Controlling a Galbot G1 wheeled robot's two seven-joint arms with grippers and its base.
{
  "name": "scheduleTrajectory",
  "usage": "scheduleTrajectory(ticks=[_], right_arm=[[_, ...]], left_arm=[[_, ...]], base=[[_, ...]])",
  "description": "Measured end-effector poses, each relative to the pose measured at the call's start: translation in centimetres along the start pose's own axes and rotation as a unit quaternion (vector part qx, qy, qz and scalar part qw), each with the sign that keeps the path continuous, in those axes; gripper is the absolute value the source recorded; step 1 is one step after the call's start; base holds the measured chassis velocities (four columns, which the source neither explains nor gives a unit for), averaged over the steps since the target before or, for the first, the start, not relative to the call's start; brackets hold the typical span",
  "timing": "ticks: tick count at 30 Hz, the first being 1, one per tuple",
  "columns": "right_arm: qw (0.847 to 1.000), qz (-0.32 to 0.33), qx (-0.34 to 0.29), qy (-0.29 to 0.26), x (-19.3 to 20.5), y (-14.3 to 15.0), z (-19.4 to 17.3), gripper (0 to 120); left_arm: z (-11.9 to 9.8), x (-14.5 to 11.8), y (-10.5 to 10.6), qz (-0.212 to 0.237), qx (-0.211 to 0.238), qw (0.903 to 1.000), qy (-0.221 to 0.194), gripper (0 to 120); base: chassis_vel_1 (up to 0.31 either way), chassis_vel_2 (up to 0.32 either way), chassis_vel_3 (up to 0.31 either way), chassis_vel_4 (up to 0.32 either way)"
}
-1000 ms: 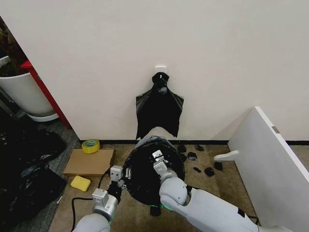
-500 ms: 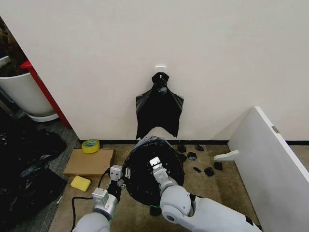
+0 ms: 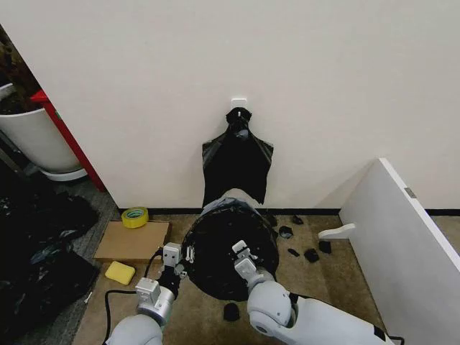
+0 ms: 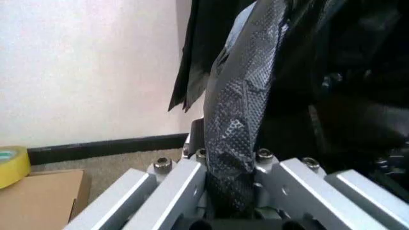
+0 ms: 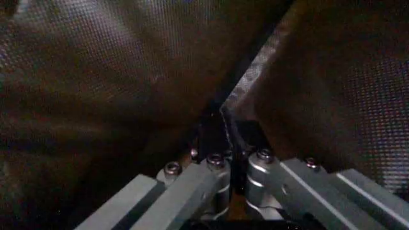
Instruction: Place the garbage bag over the trash bin.
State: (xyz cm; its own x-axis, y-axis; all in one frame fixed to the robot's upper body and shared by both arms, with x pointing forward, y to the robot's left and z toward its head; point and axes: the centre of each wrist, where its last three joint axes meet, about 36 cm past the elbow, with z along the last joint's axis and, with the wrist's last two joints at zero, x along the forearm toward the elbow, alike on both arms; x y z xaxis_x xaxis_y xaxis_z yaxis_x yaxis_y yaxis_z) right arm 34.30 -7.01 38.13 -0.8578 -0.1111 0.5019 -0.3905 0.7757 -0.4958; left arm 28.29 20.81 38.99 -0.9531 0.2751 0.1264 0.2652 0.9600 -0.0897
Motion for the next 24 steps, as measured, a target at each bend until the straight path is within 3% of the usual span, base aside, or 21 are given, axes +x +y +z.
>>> scheduleTrajectory(ticks=[8,14,24], right_arm=[[0.996,-0.061,-0.063,0.010,2.6,0.1,-1.2,0],[0.986,-0.113,-0.112,0.057,3.2,0.2,-3.4,0],[0.983,-0.134,-0.112,0.061,2.7,1.4,-4.4,0]], left_arm=[[0.2,-0.1,0.1,-0.001,-0.003,1.0000,0.002,0],[0.2,-0.2,0.3,0.002,-0.007,1.0000,0.002,0],[-0.1,-0.2,0.2,0.011,-0.003,0.9999,-0.011,0]], base=[[0.000,0.000,0.000,0.000],[0.000,0.000,0.000,0.000],[0.000,0.000,0.000,0.000]])
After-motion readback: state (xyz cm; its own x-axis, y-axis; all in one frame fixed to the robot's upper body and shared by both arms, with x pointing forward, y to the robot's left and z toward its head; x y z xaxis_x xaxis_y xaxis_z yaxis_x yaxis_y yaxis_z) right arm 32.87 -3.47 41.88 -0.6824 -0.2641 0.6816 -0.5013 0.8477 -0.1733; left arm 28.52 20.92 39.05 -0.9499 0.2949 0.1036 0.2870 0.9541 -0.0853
